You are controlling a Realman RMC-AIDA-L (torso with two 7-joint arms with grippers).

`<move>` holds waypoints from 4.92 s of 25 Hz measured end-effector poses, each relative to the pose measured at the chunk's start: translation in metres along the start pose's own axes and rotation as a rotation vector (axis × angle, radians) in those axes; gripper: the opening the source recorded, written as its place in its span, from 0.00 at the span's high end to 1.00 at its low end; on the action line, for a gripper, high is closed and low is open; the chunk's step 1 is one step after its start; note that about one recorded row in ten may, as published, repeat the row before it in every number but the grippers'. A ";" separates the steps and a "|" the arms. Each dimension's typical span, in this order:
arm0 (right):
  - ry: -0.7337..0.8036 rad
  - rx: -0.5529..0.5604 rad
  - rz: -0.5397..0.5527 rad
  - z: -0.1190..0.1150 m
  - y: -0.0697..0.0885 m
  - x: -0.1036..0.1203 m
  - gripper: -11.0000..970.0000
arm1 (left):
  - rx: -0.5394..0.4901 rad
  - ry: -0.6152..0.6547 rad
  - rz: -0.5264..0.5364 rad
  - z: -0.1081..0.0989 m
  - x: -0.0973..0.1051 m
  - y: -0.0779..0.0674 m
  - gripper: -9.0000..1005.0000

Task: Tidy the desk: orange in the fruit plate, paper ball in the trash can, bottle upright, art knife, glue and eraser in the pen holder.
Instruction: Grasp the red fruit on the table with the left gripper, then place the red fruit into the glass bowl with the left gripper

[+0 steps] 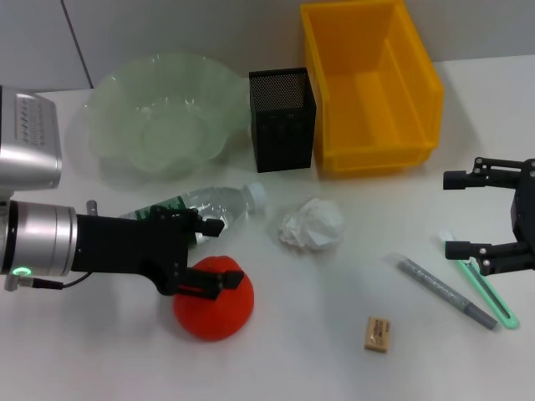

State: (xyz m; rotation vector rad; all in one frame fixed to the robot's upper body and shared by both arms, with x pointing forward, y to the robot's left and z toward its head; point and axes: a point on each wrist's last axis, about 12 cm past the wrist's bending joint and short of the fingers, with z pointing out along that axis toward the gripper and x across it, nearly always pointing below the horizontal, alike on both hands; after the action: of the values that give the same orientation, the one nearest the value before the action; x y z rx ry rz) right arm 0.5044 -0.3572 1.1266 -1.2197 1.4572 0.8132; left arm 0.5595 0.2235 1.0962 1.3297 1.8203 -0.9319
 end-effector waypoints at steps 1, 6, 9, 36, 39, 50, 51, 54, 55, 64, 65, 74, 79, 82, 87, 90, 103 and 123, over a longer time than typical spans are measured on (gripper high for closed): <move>0.000 0.000 0.000 0.000 0.000 0.000 0.15 | 0.000 0.000 0.000 0.000 0.000 0.000 0.20; 0.005 -0.002 0.018 0.000 -0.003 -0.003 0.15 | -0.014 0.025 0.006 -0.003 0.009 -0.002 0.21; 0.005 -0.005 0.016 0.001 -0.003 -0.003 0.15 | -0.044 0.028 0.032 -0.006 0.020 -0.004 0.21; 0.000 0.003 0.020 0.000 0.000 -0.002 0.15 | -0.070 0.003 0.102 -0.009 0.025 -0.007 0.44; -0.002 0.010 0.022 -0.002 0.001 -0.002 0.15 | -0.054 -0.030 0.158 -0.011 0.020 -0.008 0.55; -0.005 0.016 0.024 -0.002 0.003 -0.001 0.15 | -0.116 -0.097 0.034 -0.025 0.017 0.001 0.88; -0.005 0.016 0.024 -0.002 0.003 0.000 0.15 | -0.112 -0.098 0.008 -0.026 0.017 0.001 0.88; -0.005 0.016 0.024 -0.001 0.003 -0.001 0.15 | -0.100 -0.098 -0.002 -0.026 0.017 0.000 0.88; -0.005 0.016 0.024 -0.001 0.003 -0.001 0.15 | -0.088 -0.099 -0.003 -0.026 0.016 -0.001 0.88; -0.006 0.013 0.031 0.002 0.004 0.001 0.15 | -0.029 -0.100 -0.012 -0.038 0.022 -0.009 0.61; -0.006 0.012 0.032 0.002 0.004 0.001 0.15 | -0.031 -0.093 -0.010 -0.036 0.023 -0.010 0.53; -0.007 0.005 0.033 0.004 0.005 0.002 0.15 | -0.032 0.033 0.033 -0.005 0.030 -0.010 0.32; -0.009 0.004 0.032 0.006 0.006 0.002 0.15 | -0.046 0.035 0.038 -0.003 0.029 -0.009 0.34; -0.008 0.004 0.032 0.006 0.006 0.002 0.15 | -0.053 0.048 0.042 0.001 0.030 -0.008 0.35; -0.008 0.003 0.032 0.006 0.006 0.002 0.15 | -0.049 0.085 0.059 0.010 0.032 -0.009 0.37; -0.008 0.004 0.032 0.006 0.006 0.002 0.15 | -0.052 0.091 0.066 0.012 0.032 -0.009 0.39; -0.014 0.004 0.033 0.005 0.006 0.001 0.15 | -0.044 0.073 0.122 0.012 0.030 -0.009 0.54; -0.021 0.026 0.039 0.004 0.009 0.004 0.15 | -0.164 -0.355 0.291 -0.050 -0.051 0.011 0.90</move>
State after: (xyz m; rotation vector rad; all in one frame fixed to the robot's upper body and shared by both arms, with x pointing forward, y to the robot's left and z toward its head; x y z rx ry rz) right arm 0.4966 -0.3520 1.1209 -1.1632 1.4738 0.8288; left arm 0.5764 0.2451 1.1631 1.1993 1.3604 -0.7854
